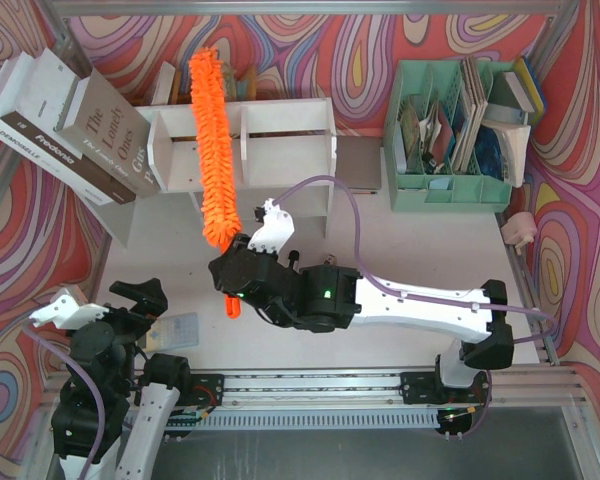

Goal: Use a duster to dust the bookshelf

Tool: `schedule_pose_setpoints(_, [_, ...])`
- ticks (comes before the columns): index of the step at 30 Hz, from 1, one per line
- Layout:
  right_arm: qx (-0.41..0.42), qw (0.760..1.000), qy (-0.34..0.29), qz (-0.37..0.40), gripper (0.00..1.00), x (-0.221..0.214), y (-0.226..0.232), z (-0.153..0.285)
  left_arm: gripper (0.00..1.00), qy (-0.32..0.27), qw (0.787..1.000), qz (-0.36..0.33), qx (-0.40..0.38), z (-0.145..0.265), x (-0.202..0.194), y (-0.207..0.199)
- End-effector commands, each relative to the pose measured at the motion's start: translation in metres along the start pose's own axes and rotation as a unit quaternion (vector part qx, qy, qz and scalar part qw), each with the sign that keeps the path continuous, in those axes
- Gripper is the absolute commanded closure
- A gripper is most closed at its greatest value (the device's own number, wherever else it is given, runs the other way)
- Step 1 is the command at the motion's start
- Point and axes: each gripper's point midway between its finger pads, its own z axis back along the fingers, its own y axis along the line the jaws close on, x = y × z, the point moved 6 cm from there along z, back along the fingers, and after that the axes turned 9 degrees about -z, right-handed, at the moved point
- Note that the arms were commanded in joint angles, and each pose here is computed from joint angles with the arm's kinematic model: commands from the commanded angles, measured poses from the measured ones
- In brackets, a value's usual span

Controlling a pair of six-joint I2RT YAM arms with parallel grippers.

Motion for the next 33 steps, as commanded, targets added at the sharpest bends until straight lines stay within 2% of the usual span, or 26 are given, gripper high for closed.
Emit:
schedule_pose_setpoints(1, [0.020, 0.998, -0.044, -0.034, 1.00, 0.026, 0.014, 0.013, 0.02, -0.004, 1.000, -0.005, -0.004, -0.003, 0.000, -0.002])
schedule_pose_setpoints(11, [0.079, 0.996, 0.039, -0.030, 1.00, -0.011, 0.059, -0.010, 0.02, -0.004, 1.000, -0.005, -0.003, -0.003, 0.000, -0.001])
schedule_pose_setpoints(18, [0.089, 0.994, 0.058, -0.028, 1.00, -0.026, 0.066, -0.021, 0.02, -0.002, 1.000, -0.005, -0.003, -0.003, 0.000, -0.002])
schedule_pose_setpoints(25, [0.059, 0.997, 0.040, -0.040, 1.00, -0.022, 0.049, -0.020, 0.02, -0.001, 1.000, -0.005, -0.004, -0.003, 0.000, -0.002])
schedule_pose_setpoints(33, [0.047, 0.996, -0.026, -0.069, 1.00, 0.016, 0.033, 0.006, 0.02, -0.001, 1.000, -0.006, -0.004, -0.004, 0.000, -0.002])
